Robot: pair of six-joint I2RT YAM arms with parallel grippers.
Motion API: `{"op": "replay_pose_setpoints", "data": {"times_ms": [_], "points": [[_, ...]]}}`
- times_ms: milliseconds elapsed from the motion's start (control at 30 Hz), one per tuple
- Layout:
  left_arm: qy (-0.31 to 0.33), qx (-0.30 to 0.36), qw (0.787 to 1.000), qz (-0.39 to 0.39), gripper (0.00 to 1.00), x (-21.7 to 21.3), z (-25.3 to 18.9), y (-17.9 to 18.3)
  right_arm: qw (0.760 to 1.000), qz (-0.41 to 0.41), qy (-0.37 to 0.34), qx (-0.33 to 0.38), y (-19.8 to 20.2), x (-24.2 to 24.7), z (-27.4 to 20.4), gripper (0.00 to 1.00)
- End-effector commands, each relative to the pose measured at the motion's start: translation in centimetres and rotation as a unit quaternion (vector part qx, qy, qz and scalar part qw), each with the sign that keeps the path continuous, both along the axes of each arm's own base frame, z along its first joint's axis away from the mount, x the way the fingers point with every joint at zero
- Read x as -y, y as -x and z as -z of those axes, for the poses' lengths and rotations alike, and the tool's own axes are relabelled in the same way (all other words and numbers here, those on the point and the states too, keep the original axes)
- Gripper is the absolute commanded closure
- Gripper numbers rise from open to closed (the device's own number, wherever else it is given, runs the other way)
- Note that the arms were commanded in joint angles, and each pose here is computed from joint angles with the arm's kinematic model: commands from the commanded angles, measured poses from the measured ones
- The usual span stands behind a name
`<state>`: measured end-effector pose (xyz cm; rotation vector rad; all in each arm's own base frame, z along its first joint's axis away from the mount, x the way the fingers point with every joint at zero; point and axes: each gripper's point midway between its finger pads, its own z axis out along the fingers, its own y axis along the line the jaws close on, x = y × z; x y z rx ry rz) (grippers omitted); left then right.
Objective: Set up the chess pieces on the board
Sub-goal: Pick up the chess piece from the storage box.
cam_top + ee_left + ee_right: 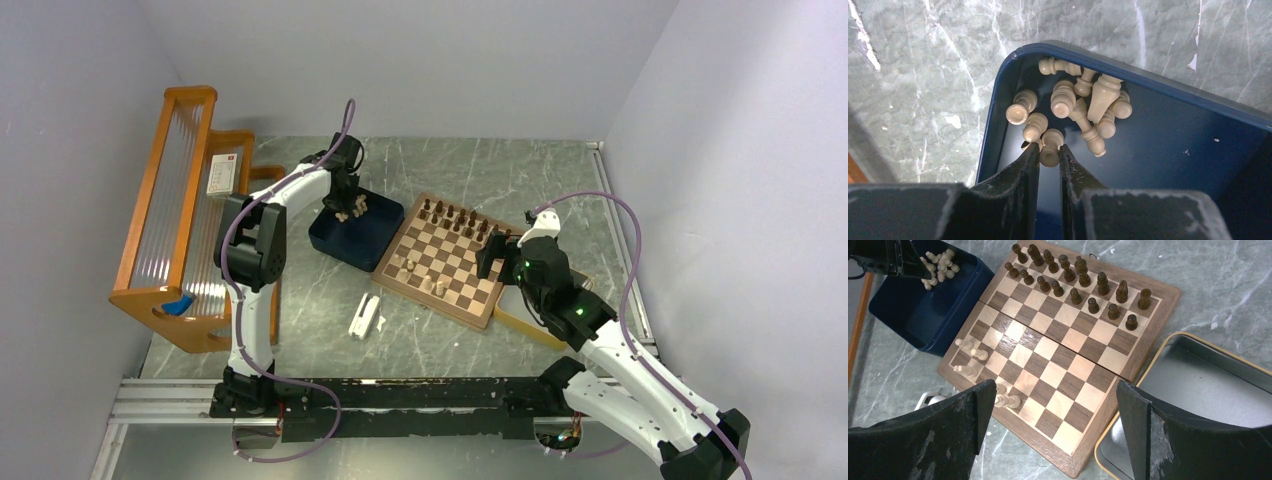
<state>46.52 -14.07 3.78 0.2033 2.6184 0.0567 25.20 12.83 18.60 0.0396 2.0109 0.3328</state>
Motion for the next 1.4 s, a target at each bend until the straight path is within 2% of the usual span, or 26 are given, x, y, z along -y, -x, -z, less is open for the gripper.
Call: {"op": "replay_pose_setpoints", "data": {"times_ms": [0,300,733,933,1067,1367], "points": [[0.025,0.027,0.999,0.011,0.8,0.7,-2.1,-1.5,1.0,0.002,-0.001,0.007,-0.1,0.0,-0.3,0.05],[0.041,0.009,0.999,0.016,0.83,1.1,-3.5,0.0,1.0,0.001,-0.006,0.005,0.0,-0.1,-0.3,0.05],[0.071,0.026,0.996,0.037,0.84,1.9,-7.5,2.5,1.0,-0.003,-0.013,0.002,0.2,-0.3,-0.2,0.05],[0.083,0.034,0.994,0.061,0.84,3.6,-9.4,4.8,1.0,-0.001,-0.014,0.005,0.3,-0.1,-0.4,0.05],[0.069,0.035,0.994,0.08,0.84,4.5,-10.5,6.7,1.0,-0.002,-0.015,0.003,0.3,-0.2,-0.4,0.05],[0.066,0.051,0.988,0.134,0.83,9.2,-12.4,12.2,1.0,-0.002,-0.013,0.005,0.2,-0.2,-0.6,0.05]]}}
